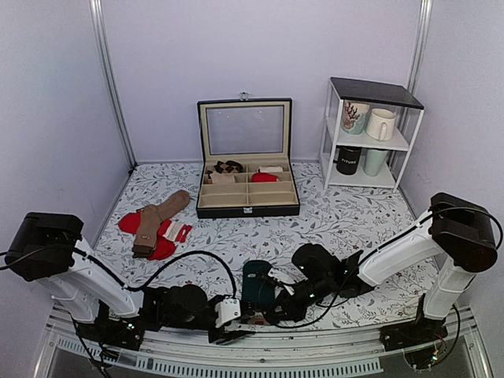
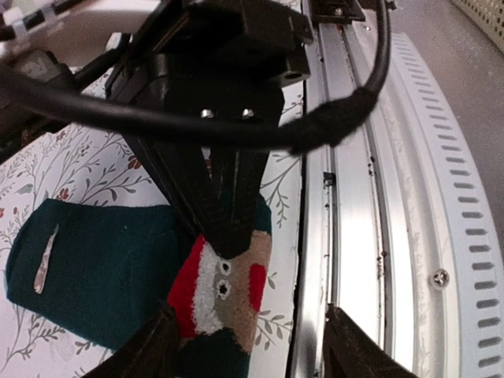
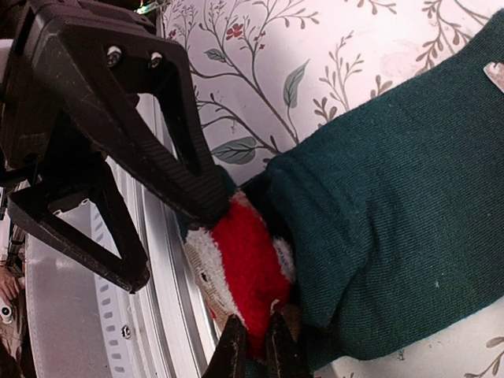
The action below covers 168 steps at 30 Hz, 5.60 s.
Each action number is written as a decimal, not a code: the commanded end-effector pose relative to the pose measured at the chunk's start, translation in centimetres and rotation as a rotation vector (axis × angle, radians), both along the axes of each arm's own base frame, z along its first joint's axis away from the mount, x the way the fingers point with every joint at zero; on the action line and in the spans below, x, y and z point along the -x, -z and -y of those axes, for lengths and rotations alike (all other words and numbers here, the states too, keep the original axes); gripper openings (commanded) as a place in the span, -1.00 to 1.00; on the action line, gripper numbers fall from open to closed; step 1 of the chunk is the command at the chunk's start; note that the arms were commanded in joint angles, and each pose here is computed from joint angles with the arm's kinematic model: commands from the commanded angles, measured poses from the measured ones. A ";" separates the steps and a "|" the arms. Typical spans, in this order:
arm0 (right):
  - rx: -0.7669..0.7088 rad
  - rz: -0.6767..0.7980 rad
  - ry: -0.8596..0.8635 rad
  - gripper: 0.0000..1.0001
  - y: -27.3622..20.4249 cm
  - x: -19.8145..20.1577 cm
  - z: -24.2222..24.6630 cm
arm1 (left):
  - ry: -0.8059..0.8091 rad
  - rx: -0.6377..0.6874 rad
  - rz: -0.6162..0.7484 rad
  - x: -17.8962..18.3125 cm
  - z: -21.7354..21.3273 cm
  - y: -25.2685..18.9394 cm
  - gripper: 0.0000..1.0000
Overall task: Roll the socks
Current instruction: Roll the sock at the center of the board.
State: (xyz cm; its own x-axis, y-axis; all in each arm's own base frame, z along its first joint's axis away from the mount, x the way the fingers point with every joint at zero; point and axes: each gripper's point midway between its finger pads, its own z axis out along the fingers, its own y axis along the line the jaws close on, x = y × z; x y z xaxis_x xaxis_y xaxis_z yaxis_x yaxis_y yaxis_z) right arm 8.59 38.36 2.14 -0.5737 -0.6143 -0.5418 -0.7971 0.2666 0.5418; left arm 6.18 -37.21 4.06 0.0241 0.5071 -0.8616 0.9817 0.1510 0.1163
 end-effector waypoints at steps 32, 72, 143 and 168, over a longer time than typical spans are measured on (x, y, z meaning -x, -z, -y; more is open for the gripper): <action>0.266 -0.095 0.019 -0.86 6.2 1.6 5.1 | -0.072 0.013 -0.011 -1.4 -0.2 1.1 -0.19; -0.111 0.820 -0.128 0.13 -3.0 0.4 -0.8 | -0.242 -0.188 -0.478 -0.1 -5.7 8.3 -1.00; 0.316 -0.186 -0.086 -0.88 5.7 2.8 3.8 | -0.071 0.032 0.009 -0.2 -0.7 1.0 -0.18; 0.300 -0.191 -0.083 -0.78 5.3 2.6 3.2 | -0.047 -0.041 -0.072 0.5 -1.4 3.3 -1.00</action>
State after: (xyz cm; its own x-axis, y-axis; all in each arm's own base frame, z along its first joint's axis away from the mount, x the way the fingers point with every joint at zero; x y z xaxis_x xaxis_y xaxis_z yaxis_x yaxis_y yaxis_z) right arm 7.42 39.82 2.31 -0.5391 -0.7073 -0.4572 -0.7665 0.1872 0.6143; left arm 6.72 -35.60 1.73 -0.0431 0.5036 -0.8629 0.9627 0.2518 0.0988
